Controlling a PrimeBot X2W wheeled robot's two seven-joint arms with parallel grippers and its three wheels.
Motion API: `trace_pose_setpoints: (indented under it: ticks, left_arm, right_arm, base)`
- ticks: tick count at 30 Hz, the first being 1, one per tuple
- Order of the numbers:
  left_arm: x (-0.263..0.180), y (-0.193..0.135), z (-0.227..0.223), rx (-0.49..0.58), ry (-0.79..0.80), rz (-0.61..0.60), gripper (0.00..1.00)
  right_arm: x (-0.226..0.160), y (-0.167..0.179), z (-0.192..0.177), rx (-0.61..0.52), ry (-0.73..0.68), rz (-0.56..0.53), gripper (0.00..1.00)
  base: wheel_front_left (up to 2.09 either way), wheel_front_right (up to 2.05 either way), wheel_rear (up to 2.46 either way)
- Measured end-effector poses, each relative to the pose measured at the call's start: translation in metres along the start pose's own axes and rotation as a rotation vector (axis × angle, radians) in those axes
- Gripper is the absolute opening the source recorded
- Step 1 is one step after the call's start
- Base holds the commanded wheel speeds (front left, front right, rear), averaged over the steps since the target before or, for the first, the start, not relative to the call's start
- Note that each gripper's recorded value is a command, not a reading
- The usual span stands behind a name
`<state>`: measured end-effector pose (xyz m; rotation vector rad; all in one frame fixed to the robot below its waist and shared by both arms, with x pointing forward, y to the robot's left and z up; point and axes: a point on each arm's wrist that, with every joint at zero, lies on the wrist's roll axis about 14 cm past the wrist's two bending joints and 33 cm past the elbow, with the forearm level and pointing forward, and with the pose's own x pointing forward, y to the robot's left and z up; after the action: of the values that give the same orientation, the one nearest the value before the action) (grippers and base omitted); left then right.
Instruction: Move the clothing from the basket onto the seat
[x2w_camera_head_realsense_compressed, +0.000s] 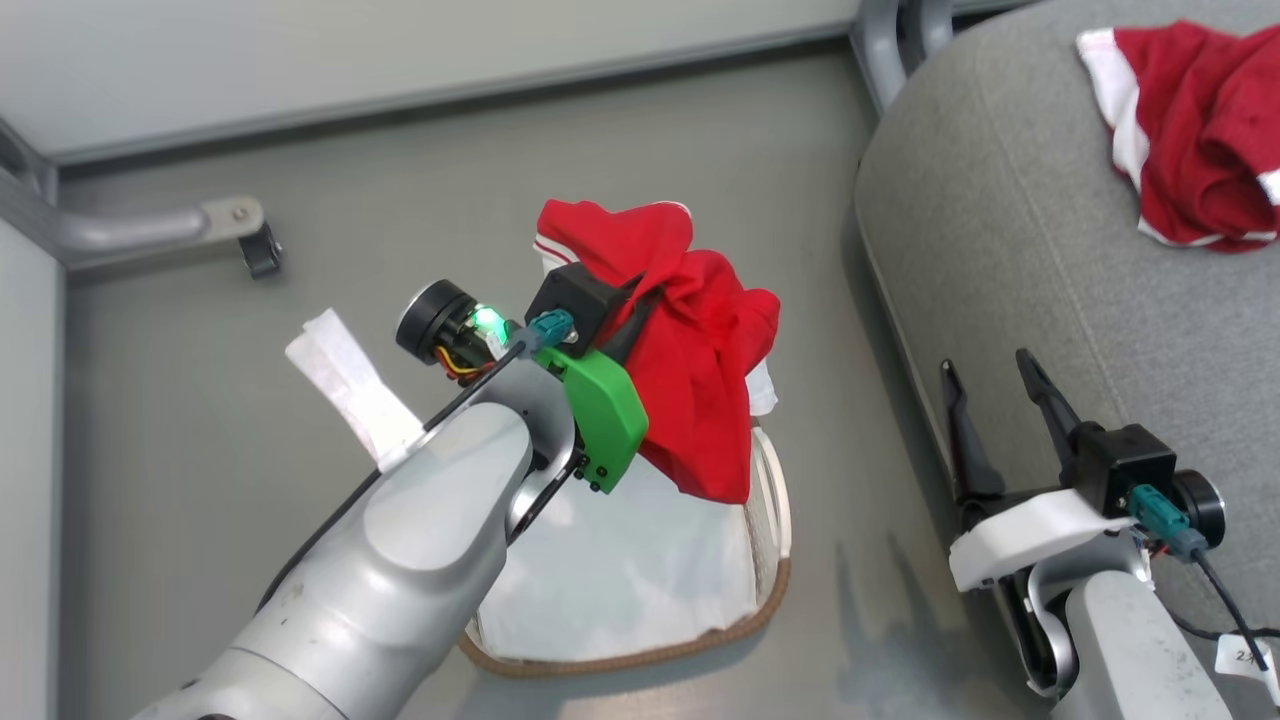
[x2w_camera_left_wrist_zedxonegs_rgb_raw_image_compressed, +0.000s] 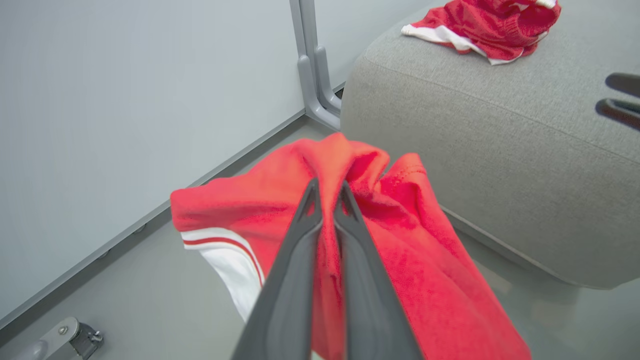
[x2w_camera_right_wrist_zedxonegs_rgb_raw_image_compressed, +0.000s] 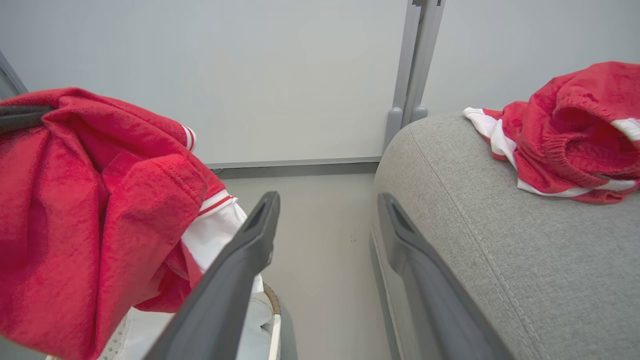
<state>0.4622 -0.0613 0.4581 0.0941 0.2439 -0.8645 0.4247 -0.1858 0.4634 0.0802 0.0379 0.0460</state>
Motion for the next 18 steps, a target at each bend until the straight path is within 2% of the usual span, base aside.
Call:
trace_pose_setpoints:
  ticks: [13, 18]
  left_arm:
    - [-0.048, -0.015, 0.134, 0.248, -0.164, -0.011, 0.0]
    - [-0.058, -0.021, 0.158, 0.273, -0.209, -0.013, 0.0]
  right_arm:
    - [-0.027, 0.043, 0.064, -0.013, -0.168, 0.121, 1.0]
    - [-0.033, 0.063, 0.081, -0.014, -0.218, 0.18, 1.0]
  base:
    - [0.0, 0.0, 0.0]
    - [0.0, 0.0, 0.0]
